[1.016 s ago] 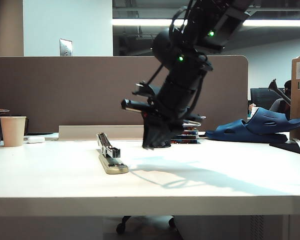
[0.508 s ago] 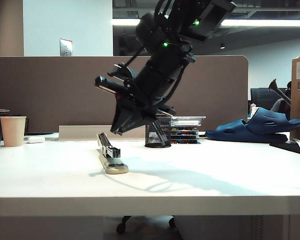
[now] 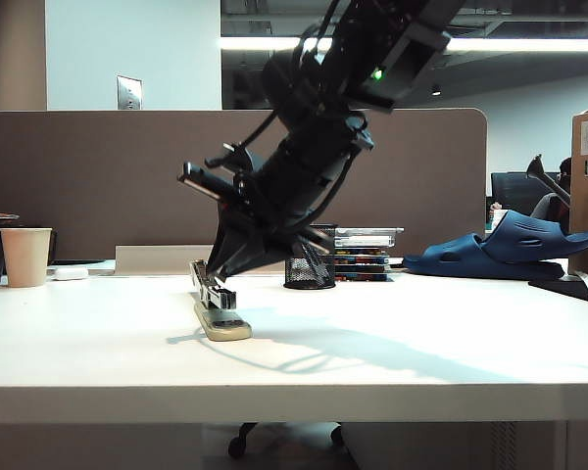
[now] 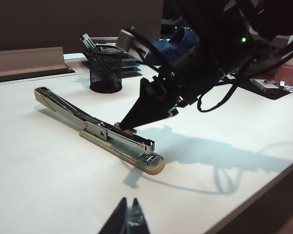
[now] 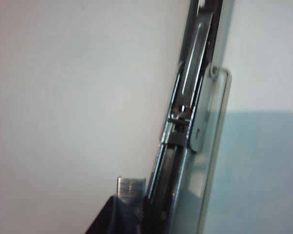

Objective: Pick up a set of staples and put them into the open stapler.

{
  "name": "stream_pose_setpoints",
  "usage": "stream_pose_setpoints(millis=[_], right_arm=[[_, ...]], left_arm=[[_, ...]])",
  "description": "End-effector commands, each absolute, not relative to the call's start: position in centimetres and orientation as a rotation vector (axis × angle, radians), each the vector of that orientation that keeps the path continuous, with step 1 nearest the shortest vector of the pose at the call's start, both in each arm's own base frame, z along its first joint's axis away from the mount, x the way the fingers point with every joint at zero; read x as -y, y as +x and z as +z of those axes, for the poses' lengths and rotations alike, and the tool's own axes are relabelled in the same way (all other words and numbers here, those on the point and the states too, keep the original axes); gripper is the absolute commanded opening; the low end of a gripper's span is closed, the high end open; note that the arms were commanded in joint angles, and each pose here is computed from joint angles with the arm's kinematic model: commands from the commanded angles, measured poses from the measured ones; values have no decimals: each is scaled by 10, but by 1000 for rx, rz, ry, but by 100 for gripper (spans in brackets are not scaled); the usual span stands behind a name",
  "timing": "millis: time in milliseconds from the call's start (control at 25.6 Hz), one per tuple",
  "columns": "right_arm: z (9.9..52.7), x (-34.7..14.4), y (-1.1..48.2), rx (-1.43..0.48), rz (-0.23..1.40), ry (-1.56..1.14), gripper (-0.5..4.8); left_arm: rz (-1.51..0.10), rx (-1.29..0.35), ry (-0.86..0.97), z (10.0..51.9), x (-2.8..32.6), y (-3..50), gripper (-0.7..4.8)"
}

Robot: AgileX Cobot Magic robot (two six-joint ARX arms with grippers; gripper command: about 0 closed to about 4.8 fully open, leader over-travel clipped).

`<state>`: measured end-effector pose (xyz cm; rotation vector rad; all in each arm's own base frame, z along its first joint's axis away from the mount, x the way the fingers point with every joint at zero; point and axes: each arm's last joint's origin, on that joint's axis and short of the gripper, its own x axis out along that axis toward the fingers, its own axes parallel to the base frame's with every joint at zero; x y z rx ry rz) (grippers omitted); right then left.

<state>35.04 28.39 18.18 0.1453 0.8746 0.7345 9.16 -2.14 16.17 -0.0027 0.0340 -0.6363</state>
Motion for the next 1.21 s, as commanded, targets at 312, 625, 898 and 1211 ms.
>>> stream_pose_setpoints(millis=[312, 625, 898, 1211], right_arm=[[182, -285, 352, -862, 727, 149, 17], [182, -284, 352, -860, 710, 145, 10], [181, -284, 351, -874, 709, 141, -5], [180, -284, 350, -885, 712, 140, 27]], left_arm=[[-637, -20, 1, 164, 21, 91, -6], [-637, -20, 1, 164, 21, 91, -6], [-637, -20, 1, 164, 21, 91, -6], [-637, -19, 1, 164, 21, 91, -6]])
